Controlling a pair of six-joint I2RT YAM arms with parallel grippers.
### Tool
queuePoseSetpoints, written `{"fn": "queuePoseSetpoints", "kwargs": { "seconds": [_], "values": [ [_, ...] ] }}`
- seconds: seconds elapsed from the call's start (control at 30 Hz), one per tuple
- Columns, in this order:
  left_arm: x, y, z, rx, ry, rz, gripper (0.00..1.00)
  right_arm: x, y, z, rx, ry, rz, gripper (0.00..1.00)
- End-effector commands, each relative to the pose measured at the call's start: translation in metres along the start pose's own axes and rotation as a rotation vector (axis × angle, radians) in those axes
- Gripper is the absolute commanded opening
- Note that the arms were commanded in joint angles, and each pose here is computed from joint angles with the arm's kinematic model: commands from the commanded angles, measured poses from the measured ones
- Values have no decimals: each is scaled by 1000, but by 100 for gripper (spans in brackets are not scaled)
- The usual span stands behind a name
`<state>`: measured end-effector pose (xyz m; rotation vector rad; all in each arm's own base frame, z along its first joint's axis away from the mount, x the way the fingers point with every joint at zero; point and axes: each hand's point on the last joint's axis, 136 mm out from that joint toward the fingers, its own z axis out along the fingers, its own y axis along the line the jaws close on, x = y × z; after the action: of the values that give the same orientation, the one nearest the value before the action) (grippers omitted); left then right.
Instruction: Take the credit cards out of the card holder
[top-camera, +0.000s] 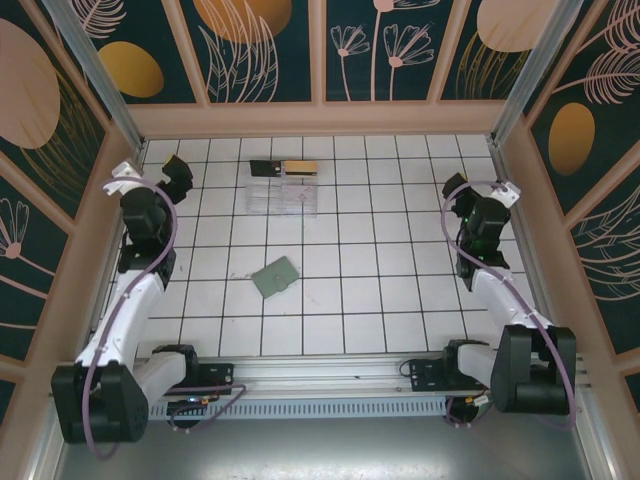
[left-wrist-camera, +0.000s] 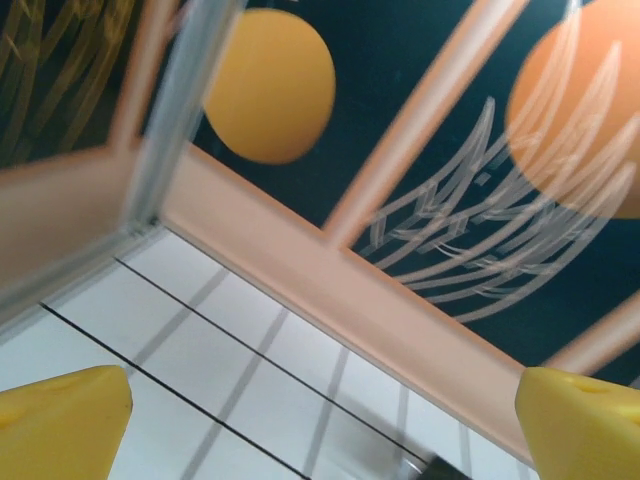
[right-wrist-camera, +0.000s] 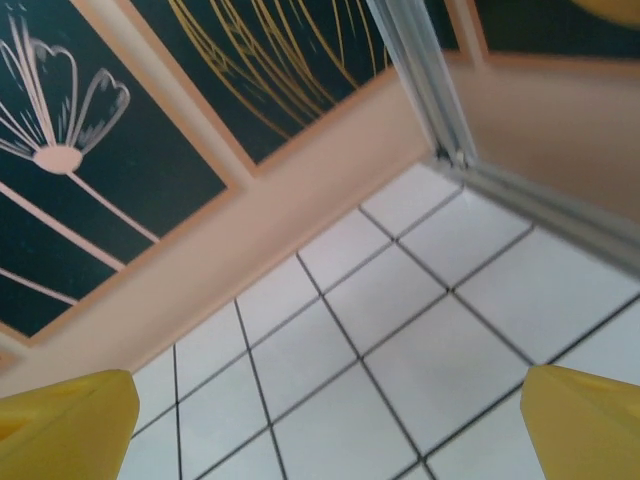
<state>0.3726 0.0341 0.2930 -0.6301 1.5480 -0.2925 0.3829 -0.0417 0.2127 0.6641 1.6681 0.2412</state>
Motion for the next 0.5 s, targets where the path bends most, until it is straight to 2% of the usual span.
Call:
{"fn": "queuePoseSetpoints", "kwargs": {
  "seconds": [0.0,0.2,0.33,0.47],
  "values": [
    [57,2,-16,84,207,-143,99,32,9,-6,-37,180,76,99],
    [100,2,-42,217,299,-197,99,72,76,-30,-201,309,-43,99],
    [128,-2,-53,273,370,-182,99,118,115,-49,-259,437,-143,99],
    [161,-13,-63,316,448,-142,99,162,149,-80,-352,515,-221,99]
  ]
}}
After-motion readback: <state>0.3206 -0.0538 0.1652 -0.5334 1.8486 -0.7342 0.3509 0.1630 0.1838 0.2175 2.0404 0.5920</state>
